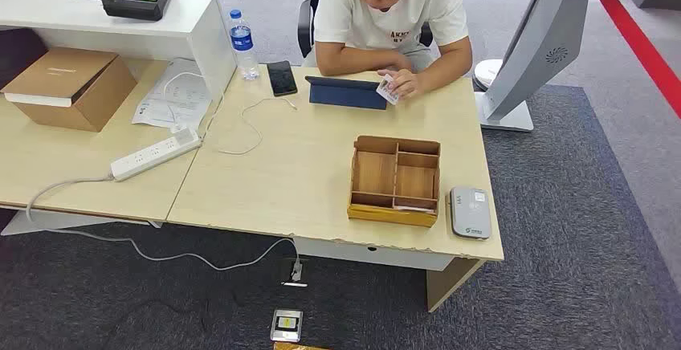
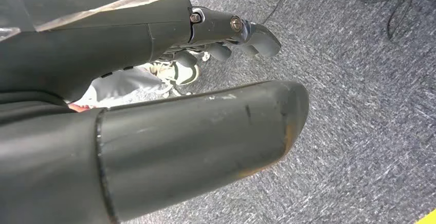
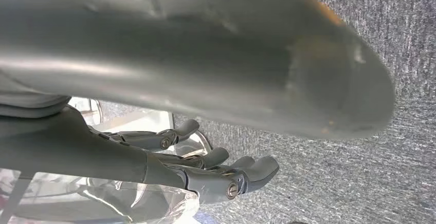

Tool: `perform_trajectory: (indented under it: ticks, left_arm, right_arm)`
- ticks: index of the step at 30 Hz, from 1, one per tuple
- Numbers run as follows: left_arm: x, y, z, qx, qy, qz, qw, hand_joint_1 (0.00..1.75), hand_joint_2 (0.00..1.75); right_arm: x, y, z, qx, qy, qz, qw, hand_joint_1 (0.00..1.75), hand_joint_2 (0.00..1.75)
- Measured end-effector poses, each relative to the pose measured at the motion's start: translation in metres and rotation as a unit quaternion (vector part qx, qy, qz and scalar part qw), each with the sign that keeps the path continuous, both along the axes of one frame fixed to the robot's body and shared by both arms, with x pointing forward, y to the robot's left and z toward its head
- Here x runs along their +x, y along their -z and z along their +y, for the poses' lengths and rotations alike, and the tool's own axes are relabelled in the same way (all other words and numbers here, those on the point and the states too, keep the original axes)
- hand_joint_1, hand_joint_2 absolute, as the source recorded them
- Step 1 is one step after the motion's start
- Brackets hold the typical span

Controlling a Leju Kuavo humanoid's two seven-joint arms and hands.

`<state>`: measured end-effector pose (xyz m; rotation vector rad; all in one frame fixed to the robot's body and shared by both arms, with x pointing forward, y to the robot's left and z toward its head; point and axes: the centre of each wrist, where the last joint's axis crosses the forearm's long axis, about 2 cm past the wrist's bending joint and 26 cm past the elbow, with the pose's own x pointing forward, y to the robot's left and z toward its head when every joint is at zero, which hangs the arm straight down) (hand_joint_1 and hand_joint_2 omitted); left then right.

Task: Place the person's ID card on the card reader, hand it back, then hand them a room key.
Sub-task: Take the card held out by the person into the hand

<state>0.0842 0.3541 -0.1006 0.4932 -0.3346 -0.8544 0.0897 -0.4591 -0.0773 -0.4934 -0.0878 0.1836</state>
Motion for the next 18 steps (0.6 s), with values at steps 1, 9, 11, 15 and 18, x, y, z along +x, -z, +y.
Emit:
perform_trajectory:
  ticks: [1,9,11,15,18]
  left_arm:
    - [0.0,0.0,0.0,0.0,0.0,0.0,1.0,0.0,0.0]
    - [0.0001,0.0,-0.0002,0.0,0.002,-0.001,1.0,0.0,0.0]
    - [0.0,0.0,-0.0002,0.0,0.001,-0.002,1.0,0.0,0.0]
    - [0.0,0.0,-0.0002,0.0,0.0,-0.002,1.0,0.0,0.0]
    - [0.0,0.0,-0.0002,0.0,-0.001,-0.001,1.0,0.0,0.0]
  right_arm:
    - [0.0,0.0,0.0,0.0,0.0,0.0,1.0,0.0,0.0]
    - [0.0,0.0,0.0,0.0,0.0,-0.001,1.0,0.0,0.0]
    - [0.0,0.0,-0.0001,0.0,-0.001,-0.001,1.0,0.0,0.0]
    - [0.0,0.0,-0.0002,0.001,-0.001,0.0,1.0,0.0,0.0]
    - [0.0,0.0,-0.0001,0.002,-0.002,0.0,1.0,0.0,0.0]
